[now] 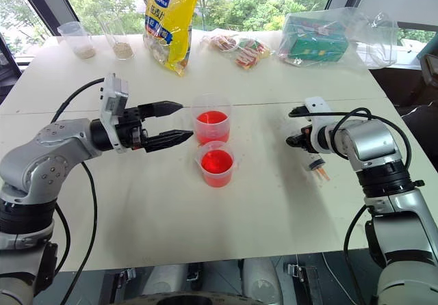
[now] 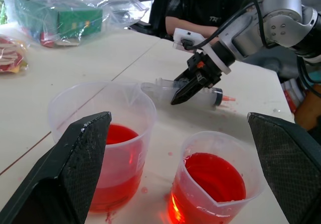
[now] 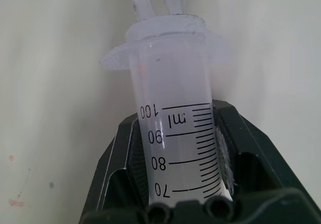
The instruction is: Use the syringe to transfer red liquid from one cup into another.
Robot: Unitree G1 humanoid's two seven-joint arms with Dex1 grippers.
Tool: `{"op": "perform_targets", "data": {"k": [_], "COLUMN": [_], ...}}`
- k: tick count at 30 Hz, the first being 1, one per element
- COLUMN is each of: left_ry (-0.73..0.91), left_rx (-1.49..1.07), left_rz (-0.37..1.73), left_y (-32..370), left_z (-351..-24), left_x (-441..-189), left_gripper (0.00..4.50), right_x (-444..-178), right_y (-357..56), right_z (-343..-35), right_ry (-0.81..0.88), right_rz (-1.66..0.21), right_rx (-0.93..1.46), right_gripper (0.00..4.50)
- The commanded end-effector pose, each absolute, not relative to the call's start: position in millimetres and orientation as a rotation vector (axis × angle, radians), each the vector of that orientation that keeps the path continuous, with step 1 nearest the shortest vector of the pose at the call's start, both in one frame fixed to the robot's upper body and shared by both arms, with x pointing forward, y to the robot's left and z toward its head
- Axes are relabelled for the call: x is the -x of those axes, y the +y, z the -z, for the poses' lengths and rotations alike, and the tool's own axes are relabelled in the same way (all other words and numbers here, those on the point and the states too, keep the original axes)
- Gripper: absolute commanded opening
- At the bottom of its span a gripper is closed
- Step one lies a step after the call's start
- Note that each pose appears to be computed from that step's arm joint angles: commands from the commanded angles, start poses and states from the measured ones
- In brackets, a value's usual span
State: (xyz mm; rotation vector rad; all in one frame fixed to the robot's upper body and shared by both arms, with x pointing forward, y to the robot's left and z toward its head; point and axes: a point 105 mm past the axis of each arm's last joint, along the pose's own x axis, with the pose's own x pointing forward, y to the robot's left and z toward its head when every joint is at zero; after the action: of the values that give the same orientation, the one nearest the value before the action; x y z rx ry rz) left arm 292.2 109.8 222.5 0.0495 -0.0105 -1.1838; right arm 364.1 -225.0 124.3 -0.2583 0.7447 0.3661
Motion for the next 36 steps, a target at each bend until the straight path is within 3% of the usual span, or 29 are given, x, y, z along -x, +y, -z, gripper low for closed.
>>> {"op": "perform_targets", "data": {"k": [1,4,5,7,13,19,28,36], "left_ry": [-0.07,-0.087,-0.098,-0.113,-0.166,-0.192,-0.219,-0.229], "left_rx": [-0.091,-0.099,-0.103,-0.107,-0.103,-0.107,-0.096,-0.069], "left_rz": [1.167,1.159,1.155,1.154,1.166,1.181,1.213,1.263], "left_y": [118,125,128,131,132,127,113,97], "left_z": [-235,-241,-246,-251,-277,-293,-302,-304], "left_x": [-294,-301,-305,-310,-321,-324,-320,-318], "left_gripper": [4.5,4.5,4.5,4.5,4.5,4.5,4.5,4.5], "right_x": [-370,-376,-372,-362,-340,-343,-364,-366], "right_y": [-214,-185,-169,-151,-104,-74,-46,-43], "right_z": [-167,-239,-273,-310,-347,-329,-257,-220], "right_ry": [0.589,0.231,0.056,-0.155,-0.513,-0.648,-0.566,-0.51], "right_rz": [-0.387,-0.494,-0.564,-0.652,-0.837,-0.902,-0.905,-0.919], "right_rx": [0.248,0.155,0.092,0.023,-0.179,-0.323,-0.284,-0.166], "right_gripper": [1.39,1.39,1.39,1.39,1.39,1.39,1.39,1.39]}}
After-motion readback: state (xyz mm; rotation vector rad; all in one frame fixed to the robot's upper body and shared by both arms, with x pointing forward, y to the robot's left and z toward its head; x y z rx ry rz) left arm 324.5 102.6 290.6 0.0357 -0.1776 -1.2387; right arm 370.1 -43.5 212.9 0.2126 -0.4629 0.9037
